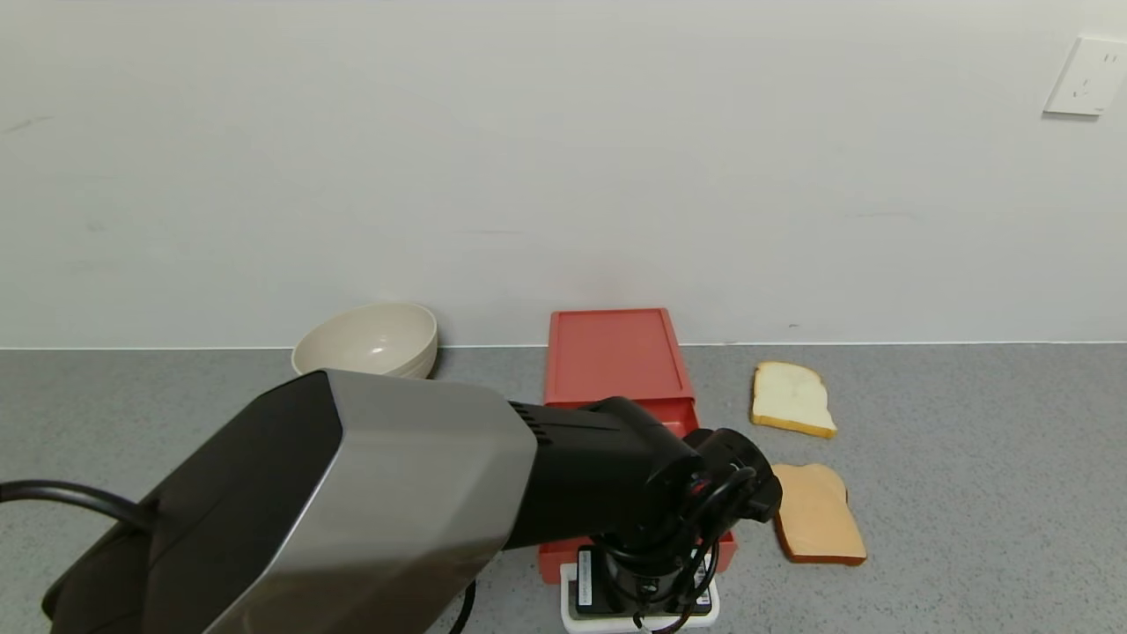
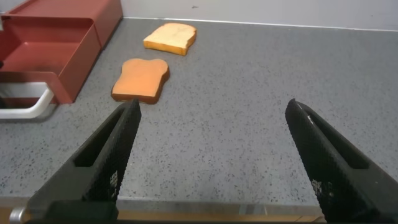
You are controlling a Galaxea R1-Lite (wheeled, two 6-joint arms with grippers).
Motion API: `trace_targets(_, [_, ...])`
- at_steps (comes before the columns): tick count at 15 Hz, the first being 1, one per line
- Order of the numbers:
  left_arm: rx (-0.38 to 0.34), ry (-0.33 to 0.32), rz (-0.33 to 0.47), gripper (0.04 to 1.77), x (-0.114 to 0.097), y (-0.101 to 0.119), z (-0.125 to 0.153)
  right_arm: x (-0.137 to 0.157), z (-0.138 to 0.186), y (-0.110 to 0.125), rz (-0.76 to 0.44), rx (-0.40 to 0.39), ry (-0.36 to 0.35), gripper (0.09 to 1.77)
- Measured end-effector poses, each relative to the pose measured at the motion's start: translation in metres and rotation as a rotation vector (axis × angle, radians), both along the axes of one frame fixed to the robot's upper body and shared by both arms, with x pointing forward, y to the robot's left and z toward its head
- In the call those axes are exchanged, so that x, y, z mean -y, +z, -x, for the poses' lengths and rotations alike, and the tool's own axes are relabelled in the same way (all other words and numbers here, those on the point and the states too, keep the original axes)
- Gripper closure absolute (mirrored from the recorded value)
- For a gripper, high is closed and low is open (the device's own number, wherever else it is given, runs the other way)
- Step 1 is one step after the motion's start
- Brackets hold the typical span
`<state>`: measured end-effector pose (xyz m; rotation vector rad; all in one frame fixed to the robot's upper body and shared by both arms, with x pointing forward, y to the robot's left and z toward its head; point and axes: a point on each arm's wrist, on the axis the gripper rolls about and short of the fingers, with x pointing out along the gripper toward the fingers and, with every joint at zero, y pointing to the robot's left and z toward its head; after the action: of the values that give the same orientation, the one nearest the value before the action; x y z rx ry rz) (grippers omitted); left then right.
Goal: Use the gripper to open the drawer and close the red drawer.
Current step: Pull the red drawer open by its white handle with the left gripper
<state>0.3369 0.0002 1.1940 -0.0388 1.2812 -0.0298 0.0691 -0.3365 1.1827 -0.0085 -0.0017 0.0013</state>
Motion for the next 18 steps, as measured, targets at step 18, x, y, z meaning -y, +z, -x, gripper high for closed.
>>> trace_targets(18, [0.052,-0.045,0.035,1.70,-0.013,0.050,0.008,0.000,0.000,0.000,0.000,0.000,0.000,0.15])
